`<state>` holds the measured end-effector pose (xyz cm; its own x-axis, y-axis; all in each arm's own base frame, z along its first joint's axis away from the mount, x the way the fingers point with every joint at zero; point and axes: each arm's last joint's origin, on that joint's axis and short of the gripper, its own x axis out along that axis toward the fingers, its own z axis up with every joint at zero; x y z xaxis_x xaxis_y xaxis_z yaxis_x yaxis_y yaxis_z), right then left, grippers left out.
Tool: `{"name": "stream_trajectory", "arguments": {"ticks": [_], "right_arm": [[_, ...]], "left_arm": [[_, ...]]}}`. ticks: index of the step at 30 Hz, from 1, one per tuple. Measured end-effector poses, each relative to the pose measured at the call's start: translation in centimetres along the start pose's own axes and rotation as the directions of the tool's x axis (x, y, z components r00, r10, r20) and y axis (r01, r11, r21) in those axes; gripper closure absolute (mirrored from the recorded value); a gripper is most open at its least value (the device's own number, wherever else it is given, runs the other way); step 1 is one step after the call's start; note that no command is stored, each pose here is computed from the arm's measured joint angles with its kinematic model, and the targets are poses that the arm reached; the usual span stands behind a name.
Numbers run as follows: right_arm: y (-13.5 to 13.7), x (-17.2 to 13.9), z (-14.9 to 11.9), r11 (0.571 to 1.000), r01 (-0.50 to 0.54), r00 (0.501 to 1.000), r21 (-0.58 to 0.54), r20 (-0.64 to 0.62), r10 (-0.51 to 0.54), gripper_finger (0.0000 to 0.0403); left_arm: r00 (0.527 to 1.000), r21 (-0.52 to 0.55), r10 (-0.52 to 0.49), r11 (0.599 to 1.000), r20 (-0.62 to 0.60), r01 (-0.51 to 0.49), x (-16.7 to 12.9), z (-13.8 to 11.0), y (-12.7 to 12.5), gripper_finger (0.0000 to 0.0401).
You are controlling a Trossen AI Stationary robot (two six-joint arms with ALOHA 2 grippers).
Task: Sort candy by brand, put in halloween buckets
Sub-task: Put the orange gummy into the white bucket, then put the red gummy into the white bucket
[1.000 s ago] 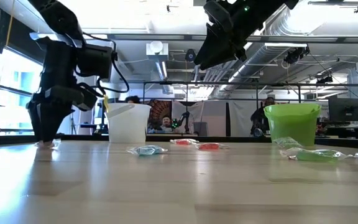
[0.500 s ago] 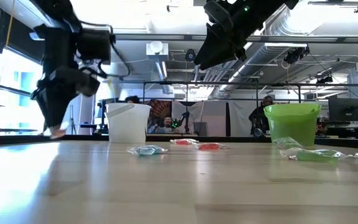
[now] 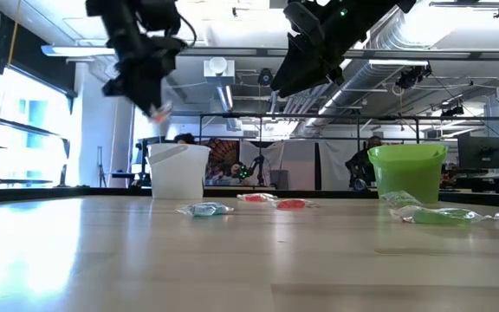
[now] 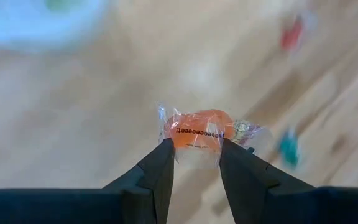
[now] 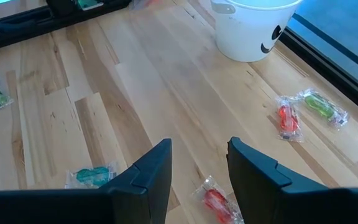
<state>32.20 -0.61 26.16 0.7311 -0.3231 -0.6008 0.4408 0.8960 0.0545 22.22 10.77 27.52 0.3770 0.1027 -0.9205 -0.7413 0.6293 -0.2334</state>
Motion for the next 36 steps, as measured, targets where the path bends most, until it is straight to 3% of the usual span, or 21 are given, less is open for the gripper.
{"name": "stream_trajectory", "arguments": {"ticks": [8, 16, 24, 36], "right_arm": [[0.0, 0.0, 0.0, 1.0, -0.001, 1.0, 0.004, 0.0, 0.001, 0.0261], [0.0, 0.0, 0.0, 0.999, -0.004, 1.0, 0.044, -0.002, 0.004, 0.0261], [0.0, 0.0, -0.1, 0.994, 0.002, 1.0, 0.106, -0.015, 0.0, 0.0261], [-0.6, 0.2, -0.8, 1.0, 0.003, 0.995, 0.015, -0.101, -0.002, 0.0252]], "left_arm": [[0.986, -0.049, 0.056, 0.998, 0.154, -0.049, -3.6, 6.1, 3.6, 0.0286], [0.993, 0.007, 0.111, 0.994, 0.047, -0.112, -0.8, 10.5, 6.3, 0.0286], [0.991, 0.103, 0.129, 0.987, -0.047, -0.123, 2.5, 11.3, 6.8, 0.0281], [0.99, 0.189, 0.125, 0.973, 0.067, -0.136, 0.3, 10.8, 4.4, 0.0208]]}}
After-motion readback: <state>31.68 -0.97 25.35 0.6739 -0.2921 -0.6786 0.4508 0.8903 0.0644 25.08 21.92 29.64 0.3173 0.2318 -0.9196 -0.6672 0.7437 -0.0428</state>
